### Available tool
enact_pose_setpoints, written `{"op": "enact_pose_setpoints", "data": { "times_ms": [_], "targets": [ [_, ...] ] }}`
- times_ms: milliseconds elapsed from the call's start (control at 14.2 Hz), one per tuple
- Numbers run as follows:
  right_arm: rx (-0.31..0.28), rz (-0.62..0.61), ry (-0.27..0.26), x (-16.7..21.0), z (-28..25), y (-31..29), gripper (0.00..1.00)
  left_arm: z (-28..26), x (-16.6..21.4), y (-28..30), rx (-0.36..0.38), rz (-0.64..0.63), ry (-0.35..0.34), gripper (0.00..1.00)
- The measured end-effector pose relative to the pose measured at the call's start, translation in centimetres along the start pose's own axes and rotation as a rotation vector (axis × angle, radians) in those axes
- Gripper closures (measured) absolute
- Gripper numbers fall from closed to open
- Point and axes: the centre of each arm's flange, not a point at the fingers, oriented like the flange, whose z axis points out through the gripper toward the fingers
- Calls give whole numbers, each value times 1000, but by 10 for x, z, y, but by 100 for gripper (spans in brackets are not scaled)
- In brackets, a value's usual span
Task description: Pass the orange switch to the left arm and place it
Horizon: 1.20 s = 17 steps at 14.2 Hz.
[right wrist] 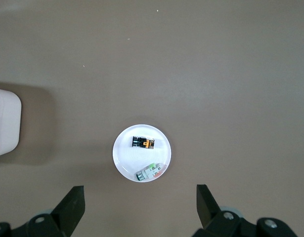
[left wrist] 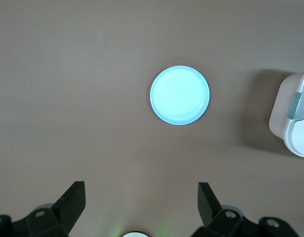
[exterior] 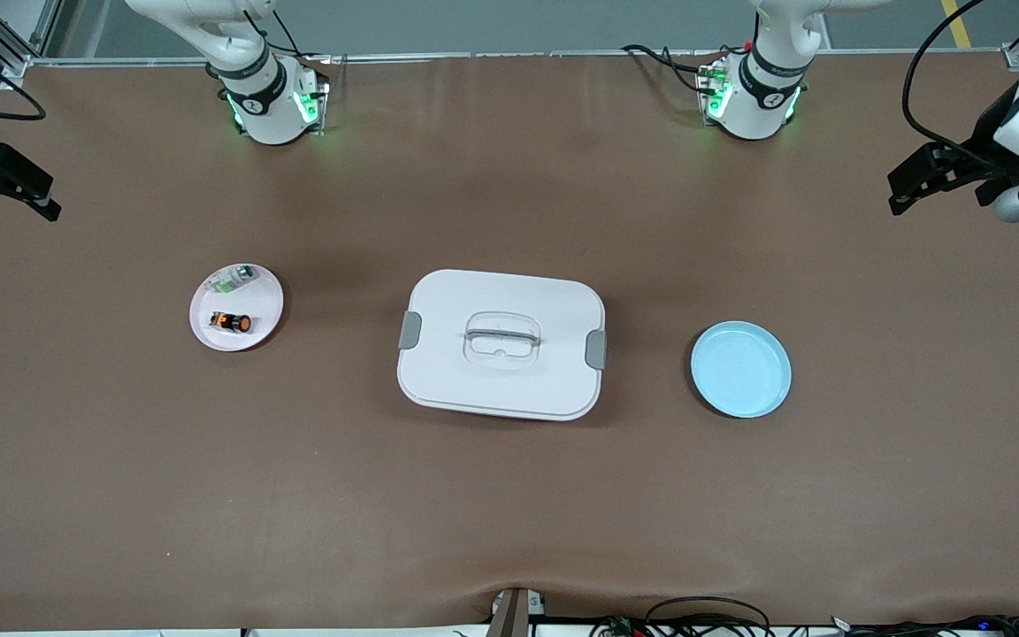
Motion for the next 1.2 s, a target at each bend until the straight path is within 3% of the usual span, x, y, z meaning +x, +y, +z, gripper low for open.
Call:
{"op": "enact_pose_setpoints", "data": {
  "times_ms": [916, 1198],
  "targets": [
    [-1, -5, 2, 0, -1, 0, 0, 0, -1, 2, 0, 4, -1, 0],
    [0, -4, -38, -4, 0, 1, 0, 2, 0, 5, 0, 9, -4, 0]
  ]
}}
